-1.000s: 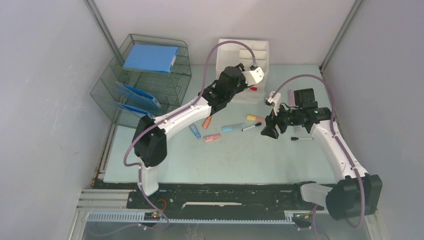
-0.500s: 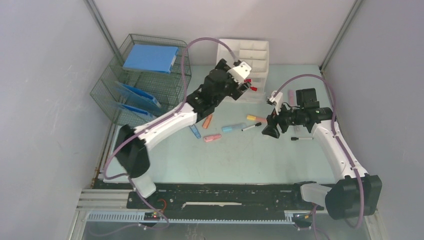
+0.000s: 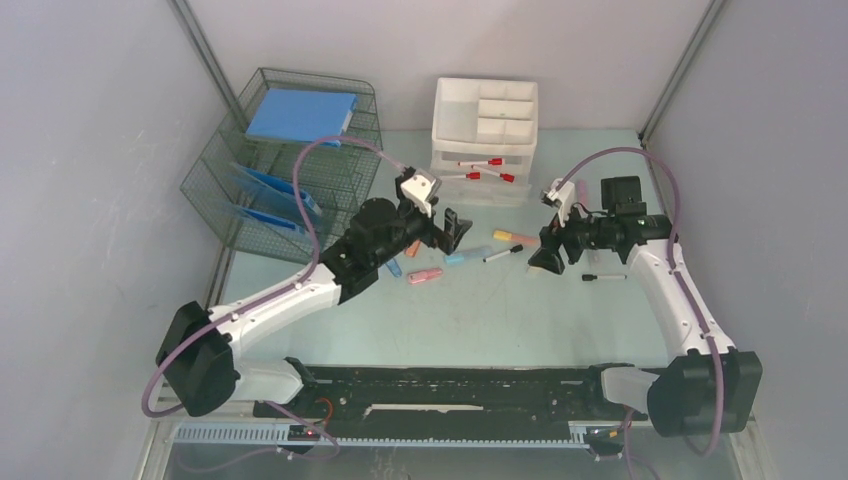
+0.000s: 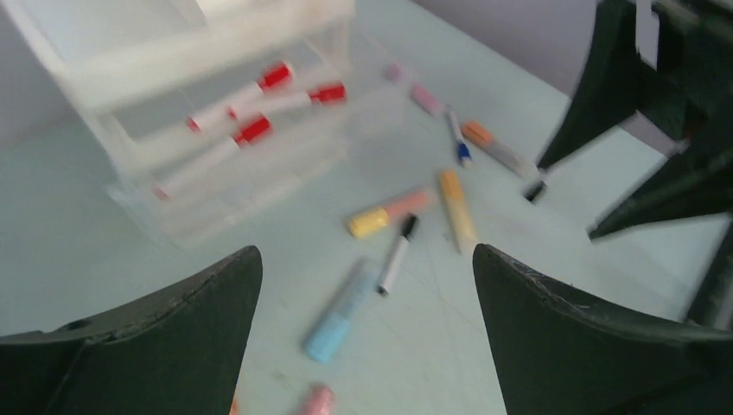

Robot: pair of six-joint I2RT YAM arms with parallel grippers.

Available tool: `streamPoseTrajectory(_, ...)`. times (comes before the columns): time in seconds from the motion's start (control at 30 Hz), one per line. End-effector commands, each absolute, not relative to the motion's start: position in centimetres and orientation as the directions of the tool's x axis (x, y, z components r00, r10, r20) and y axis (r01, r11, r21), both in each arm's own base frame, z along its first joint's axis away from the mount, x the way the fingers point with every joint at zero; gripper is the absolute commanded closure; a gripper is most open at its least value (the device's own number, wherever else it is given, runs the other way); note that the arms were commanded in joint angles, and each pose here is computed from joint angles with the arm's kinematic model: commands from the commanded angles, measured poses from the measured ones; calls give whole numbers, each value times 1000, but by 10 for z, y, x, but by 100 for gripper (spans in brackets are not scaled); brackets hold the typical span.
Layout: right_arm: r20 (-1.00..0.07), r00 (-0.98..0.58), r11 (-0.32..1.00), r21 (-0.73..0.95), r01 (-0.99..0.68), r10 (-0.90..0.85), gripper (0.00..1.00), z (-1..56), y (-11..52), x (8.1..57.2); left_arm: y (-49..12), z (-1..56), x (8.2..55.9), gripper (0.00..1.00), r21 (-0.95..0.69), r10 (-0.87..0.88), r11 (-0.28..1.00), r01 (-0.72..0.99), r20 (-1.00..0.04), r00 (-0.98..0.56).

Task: Organize the desk
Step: Place the stationery in the drawer.

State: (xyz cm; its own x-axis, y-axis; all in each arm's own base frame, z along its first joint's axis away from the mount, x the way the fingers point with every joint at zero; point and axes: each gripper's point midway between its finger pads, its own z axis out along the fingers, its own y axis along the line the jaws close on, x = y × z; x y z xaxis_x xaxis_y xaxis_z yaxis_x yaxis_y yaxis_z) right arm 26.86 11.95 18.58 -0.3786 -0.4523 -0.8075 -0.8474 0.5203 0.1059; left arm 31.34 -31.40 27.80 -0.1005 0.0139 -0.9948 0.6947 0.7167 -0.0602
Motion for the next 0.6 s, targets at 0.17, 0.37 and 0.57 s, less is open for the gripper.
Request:
streamPoseTrajectory(0.17,-817,-381,543,101,-834,-432,26,190,110,276,-352,249,266,6,-368,-146,464,806,-929,-340)
streamPoseTrajectory(0.37,-808,-399,579,90,-810,-433,26,187,98,281,-384,215,268,13,-475,-104,392,788,-874,-475)
streamPoseTrajectory(0.57,-806,-405,587,90,-805,-432,26,186,95,282,-403,165,290,18,-427,9,529,734,-861,-508)
